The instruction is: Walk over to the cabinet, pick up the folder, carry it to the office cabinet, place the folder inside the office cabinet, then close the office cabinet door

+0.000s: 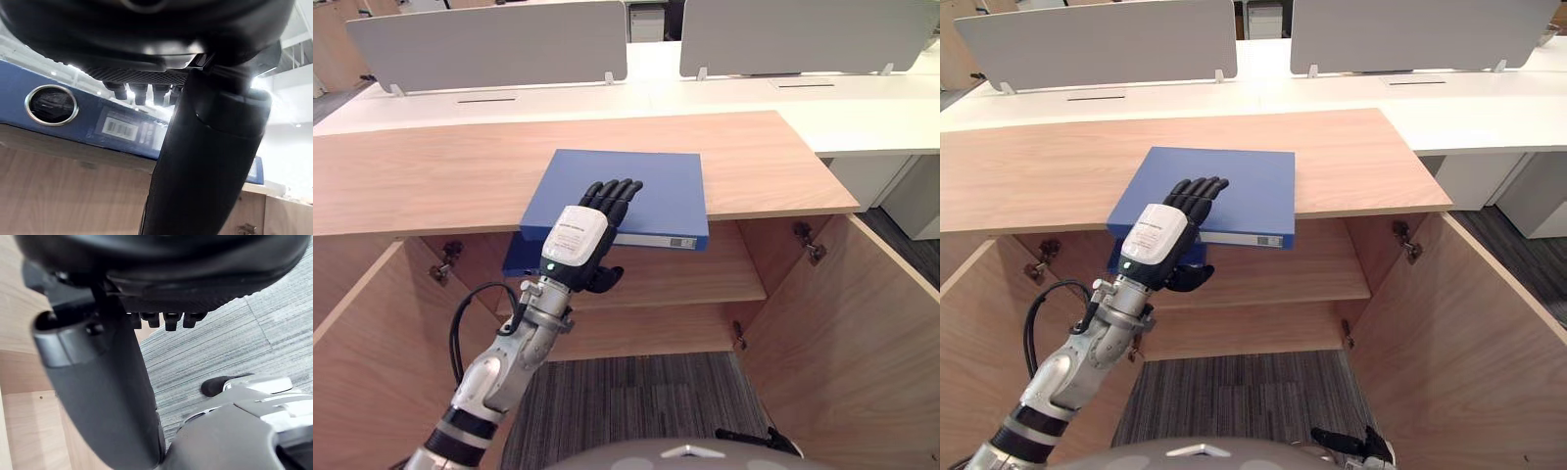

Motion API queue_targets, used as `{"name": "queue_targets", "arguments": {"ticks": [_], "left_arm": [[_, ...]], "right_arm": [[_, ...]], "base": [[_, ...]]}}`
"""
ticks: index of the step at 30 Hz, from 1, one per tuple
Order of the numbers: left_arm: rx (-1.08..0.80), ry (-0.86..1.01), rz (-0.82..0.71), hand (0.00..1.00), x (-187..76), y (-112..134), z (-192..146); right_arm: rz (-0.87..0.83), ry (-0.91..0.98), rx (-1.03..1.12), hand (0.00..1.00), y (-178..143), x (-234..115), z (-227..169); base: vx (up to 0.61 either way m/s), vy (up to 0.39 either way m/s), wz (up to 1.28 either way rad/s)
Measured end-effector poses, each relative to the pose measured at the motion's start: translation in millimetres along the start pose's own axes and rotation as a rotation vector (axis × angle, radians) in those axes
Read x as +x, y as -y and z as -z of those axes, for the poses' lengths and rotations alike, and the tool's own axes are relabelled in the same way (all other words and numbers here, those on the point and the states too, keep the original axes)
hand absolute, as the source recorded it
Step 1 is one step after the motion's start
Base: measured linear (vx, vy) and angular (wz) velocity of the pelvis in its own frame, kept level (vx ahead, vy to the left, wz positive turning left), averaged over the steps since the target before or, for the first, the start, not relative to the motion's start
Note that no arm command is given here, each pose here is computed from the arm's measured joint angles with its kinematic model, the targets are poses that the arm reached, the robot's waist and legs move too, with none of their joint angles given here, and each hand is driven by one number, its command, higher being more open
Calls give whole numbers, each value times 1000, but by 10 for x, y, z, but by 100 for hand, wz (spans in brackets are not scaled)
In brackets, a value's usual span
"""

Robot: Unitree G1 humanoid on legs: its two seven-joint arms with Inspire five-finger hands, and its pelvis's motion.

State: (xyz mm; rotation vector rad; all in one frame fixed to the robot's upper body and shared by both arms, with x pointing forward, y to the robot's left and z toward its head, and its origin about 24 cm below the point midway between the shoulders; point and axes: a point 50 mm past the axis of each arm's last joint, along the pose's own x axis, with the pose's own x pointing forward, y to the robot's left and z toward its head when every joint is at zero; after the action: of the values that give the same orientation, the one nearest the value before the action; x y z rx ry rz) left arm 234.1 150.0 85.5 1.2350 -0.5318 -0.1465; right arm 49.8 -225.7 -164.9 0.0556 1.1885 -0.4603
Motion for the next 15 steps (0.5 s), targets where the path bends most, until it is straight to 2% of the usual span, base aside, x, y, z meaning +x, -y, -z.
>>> {"name": "queue_targets", "arguments": {"ticks": [4,15], "left_arm": [[29,-46,-23,0,2,35,28],[-81,-62,-262,0,132,-130,-145]], "right_arm": [[1,-7,0,100,5,-4,21],[5,-7,1,100,21,-2,17]], "base": [[-7,20,-3],[-9,3,0]]}}
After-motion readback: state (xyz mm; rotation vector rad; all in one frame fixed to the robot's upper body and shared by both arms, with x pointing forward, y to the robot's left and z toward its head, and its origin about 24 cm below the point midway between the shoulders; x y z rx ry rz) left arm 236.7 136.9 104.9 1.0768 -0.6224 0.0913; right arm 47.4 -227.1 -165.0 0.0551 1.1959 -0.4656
